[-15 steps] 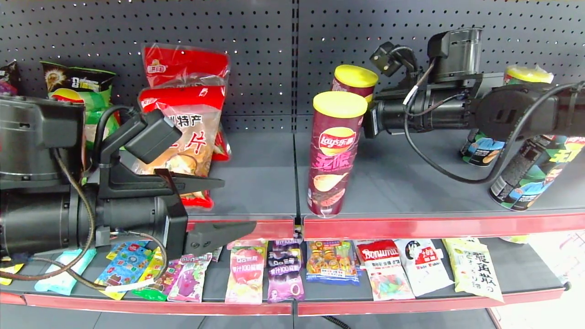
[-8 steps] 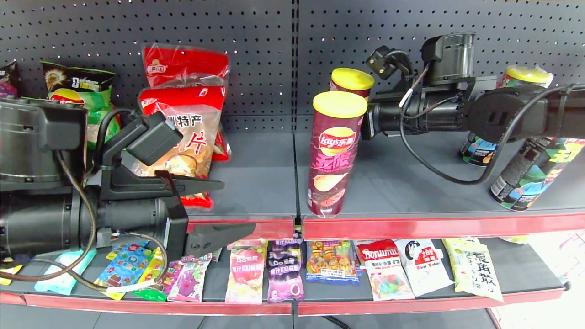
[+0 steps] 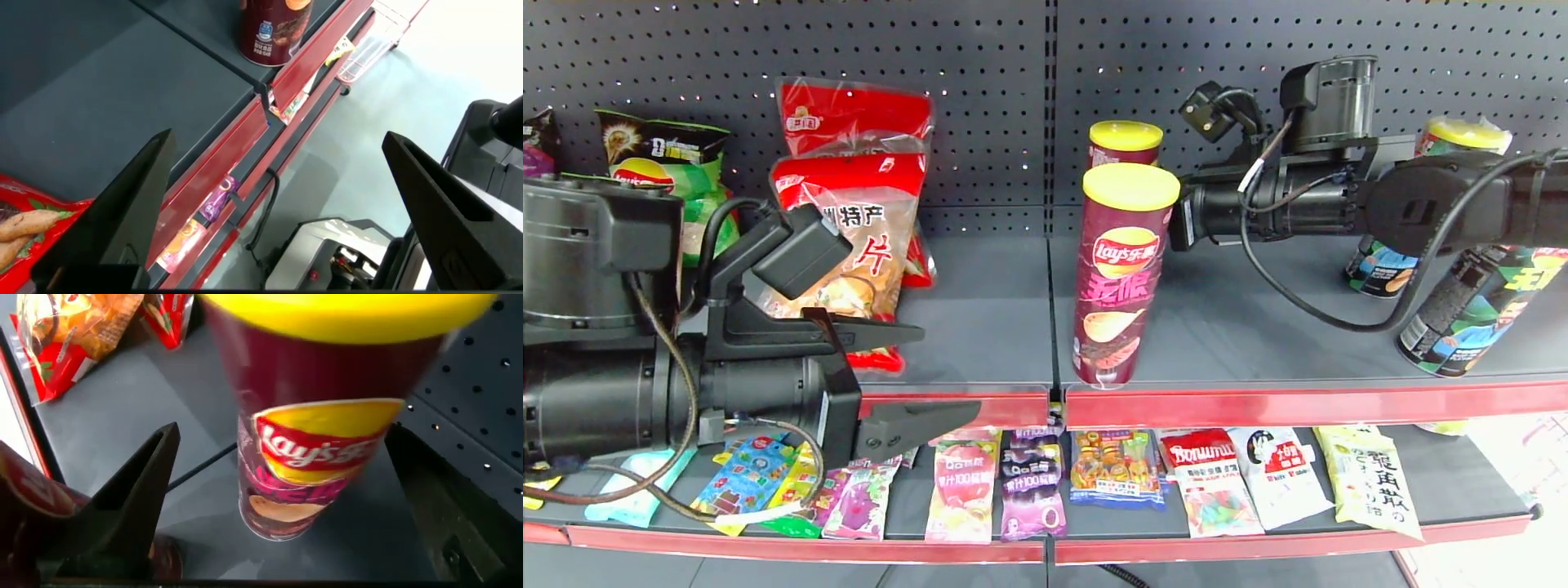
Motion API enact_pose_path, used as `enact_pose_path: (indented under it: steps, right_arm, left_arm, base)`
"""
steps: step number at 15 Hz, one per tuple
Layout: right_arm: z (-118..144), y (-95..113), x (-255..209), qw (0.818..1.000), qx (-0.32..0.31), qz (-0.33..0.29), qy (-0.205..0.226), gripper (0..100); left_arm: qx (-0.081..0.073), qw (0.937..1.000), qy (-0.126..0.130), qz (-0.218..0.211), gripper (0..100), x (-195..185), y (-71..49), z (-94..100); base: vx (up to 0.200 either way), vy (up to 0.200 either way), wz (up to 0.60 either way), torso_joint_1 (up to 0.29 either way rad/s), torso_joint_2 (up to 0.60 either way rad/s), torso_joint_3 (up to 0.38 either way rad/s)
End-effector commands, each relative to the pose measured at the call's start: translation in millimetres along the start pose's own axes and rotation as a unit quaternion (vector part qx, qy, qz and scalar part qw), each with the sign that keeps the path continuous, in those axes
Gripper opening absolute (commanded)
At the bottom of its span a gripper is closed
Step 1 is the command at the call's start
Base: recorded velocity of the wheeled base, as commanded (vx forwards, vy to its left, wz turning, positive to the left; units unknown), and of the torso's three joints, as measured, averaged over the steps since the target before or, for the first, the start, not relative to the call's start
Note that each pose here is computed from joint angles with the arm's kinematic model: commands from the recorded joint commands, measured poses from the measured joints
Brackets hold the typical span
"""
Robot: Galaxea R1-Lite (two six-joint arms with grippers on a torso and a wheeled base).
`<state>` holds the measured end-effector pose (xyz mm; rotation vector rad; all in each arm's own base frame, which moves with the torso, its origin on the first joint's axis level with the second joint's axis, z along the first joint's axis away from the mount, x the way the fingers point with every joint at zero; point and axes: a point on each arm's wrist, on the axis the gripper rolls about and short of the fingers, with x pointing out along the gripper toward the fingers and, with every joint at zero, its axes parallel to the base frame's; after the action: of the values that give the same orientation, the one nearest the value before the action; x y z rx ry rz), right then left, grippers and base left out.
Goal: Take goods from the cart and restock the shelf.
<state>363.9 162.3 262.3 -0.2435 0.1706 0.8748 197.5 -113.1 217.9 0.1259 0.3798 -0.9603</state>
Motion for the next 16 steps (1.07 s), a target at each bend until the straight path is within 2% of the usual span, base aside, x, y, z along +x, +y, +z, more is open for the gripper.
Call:
enact_pose_path:
  steps: [1, 3, 6, 8, 13, 16]
  right_arm:
    - [4, -1, -15, 1.0, 0.0, -0.01, -0.003, 100]
    - [-2, -1, -30, 1.0, 0.011, -0.024, 0.008, 100]
    - [-6, 11, -58, 0.999, 0.021, -0.033, 0.018, 100]
    - [-13, 22, -84, 0.997, 0.028, -0.061, 0.033, 100]
    - [-52, 94, -174, 0.997, 0.049, -0.041, 0.052, 100]
    - [-70, 121, -214, 0.997, 0.047, -0.044, 0.036, 100]
  left_arm:
    - [0.0, 1.0, 0.001, 0.0, 100, 1, 0.5, -0.1]
    - [-0.001, 1.0, 0.005, -0.001, 100, 3, 1.4, -1.1]
    - [-0.004, 0.9999, 0.011, 0.0, 100, 9, 4.1, -1.9]
    - [-0.007, 0.9998, 0.018, 0.005, 100, 15, 7.6, -2.3]
    - [-0.012, 0.9991, 0.04, 0.011, 100, 55, 25.5, 3.5]
    - [-0.014, 0.9983, 0.054, 0.019, 100, 81, 37.2, 3.8]
  base:
    - [0.0, 0.0, 0.0, 0.0, 0.0, 0.0]
    - [0.0, 0.0, 0.0, 0.0, 0.0, 0.0]
    - [0.0, 0.0, 0.0, 0.0, 0.0, 0.0]
    - [0.0, 0.0, 0.0, 0.0, 0.0, 0.0]
    - [0.0, 0.0, 0.0, 0.0, 0.0, 0.0]
    - [0.0, 0.0, 0.0, 0.0, 0.0, 0.0]
